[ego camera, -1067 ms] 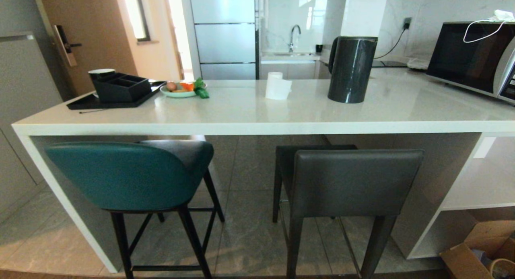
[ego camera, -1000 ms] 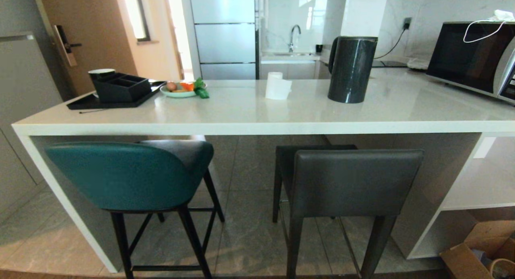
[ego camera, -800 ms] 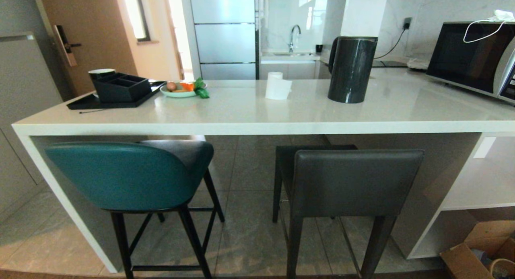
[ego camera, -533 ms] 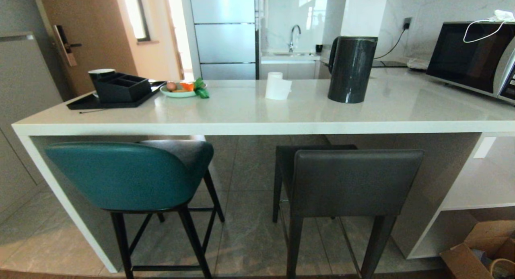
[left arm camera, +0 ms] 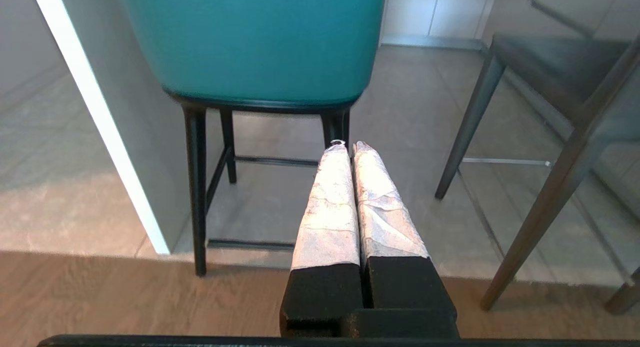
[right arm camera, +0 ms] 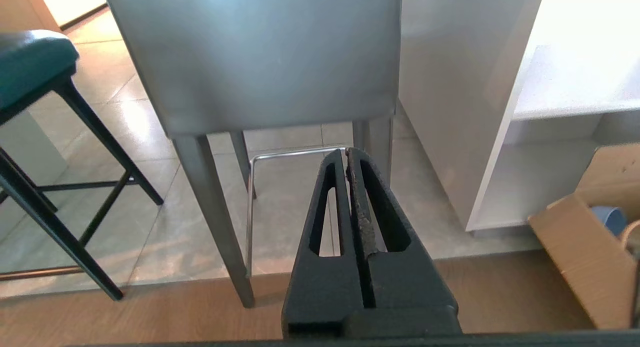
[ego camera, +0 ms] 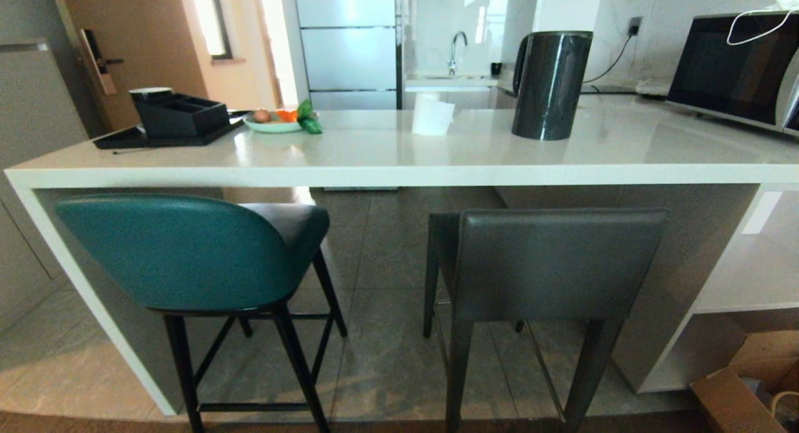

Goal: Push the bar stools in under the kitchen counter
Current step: Pull the blue chair out from under the dining table

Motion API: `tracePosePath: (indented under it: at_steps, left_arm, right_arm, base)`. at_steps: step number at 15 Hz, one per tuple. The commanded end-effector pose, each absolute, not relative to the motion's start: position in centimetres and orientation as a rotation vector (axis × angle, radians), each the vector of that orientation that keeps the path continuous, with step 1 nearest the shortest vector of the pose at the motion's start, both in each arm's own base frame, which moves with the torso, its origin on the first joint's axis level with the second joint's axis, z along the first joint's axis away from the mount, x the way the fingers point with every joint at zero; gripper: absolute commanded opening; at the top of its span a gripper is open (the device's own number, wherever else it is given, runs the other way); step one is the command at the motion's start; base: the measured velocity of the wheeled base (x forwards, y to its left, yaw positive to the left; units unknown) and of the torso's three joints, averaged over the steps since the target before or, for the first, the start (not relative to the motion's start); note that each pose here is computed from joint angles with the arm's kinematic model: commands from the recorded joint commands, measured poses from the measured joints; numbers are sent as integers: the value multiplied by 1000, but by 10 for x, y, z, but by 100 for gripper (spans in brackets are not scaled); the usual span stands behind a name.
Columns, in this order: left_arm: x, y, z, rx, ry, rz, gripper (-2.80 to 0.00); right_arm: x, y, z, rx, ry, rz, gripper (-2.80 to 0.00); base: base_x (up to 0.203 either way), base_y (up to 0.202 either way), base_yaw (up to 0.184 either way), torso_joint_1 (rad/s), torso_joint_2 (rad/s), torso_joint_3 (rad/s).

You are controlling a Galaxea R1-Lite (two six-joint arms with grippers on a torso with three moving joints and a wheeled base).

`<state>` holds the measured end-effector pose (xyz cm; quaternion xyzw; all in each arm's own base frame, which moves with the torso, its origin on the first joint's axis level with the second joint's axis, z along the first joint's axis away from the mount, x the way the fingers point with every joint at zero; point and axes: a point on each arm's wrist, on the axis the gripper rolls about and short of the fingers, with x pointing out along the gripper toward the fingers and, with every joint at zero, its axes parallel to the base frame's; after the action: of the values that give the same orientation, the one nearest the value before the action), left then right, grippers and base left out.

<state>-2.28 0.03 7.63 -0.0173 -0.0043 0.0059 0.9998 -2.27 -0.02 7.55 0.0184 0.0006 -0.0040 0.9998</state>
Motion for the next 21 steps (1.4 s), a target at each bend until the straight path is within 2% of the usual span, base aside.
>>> tracePosePath:
  at_steps: [1,7,21]
  left_arm:
    - [-22,0,75,-35,-5,12,-280]
    - [-23,0,76,-32,-6,9,-280]
    - [-23,0,76,-32,-8,11,-280]
  right_arm:
    - [-22,0,74,35,8,-8,-280]
    - [-22,0,74,37,8,-8,-280]
    - [-22,0,74,37,8,-8,-280]
  base:
    - [0,0,0,-154,461,300]
    - [0,0,0,-118,402,278]
    - [0,7,0,-5,20,15]
